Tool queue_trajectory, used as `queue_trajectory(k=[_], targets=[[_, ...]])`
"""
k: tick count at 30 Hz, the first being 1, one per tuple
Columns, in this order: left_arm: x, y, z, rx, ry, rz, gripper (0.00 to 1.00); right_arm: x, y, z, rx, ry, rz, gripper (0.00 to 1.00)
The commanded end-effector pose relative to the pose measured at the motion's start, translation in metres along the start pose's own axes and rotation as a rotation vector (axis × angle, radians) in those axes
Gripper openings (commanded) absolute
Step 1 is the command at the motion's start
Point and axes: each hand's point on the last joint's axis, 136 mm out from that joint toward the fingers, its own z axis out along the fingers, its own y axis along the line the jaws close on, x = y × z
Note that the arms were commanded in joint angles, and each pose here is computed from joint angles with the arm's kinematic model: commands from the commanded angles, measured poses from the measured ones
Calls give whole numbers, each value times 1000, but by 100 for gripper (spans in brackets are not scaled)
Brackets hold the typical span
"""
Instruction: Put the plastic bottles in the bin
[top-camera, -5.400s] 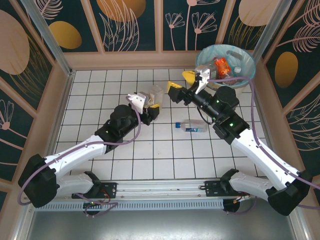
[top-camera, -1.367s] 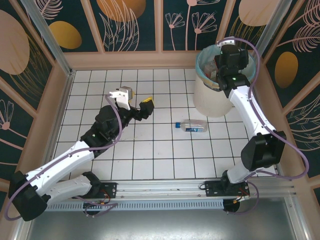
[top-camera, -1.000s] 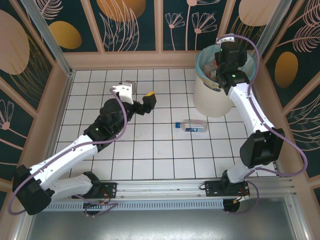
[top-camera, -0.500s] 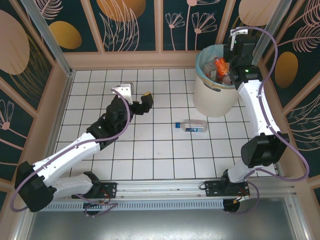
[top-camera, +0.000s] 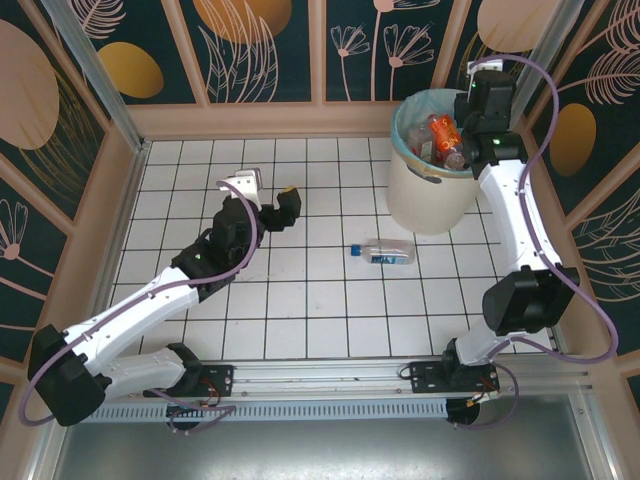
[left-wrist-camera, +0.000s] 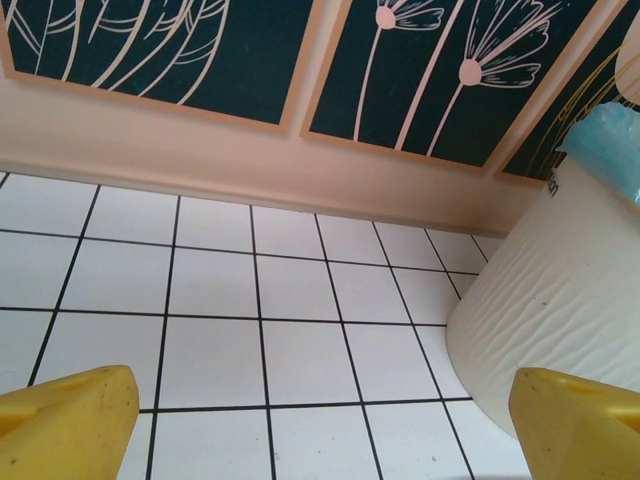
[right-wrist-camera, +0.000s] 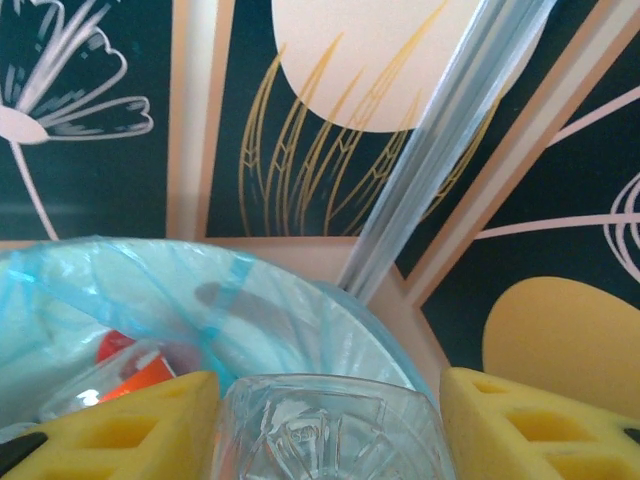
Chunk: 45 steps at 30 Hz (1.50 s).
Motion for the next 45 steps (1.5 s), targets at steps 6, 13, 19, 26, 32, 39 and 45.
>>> queue_trajectory(k=[6,13,19,26,32,39,45], targets=[[3,7,-1,-25,1,-30,95,1,-1,0,110,-9,-80,74],[3,11,-4,-38,0,-23,96,3,6,1,111,11,-93,81],[5,15,-5,-49,-1,-23,96,-1,15,1,98,5,-93,87],[7,18,-6,-60,-1,-16,97,-2,25,8,98,29,-85,90],[8,22,-6,-79,-9,-2,98,-4,27,10,106,31,-81,76],[14,19,1,-71,8,3,98,17,39,2,83,77,-26,62],[34,-1,17,16,98,137,98,30,58,-13,-37,114,64,55]])
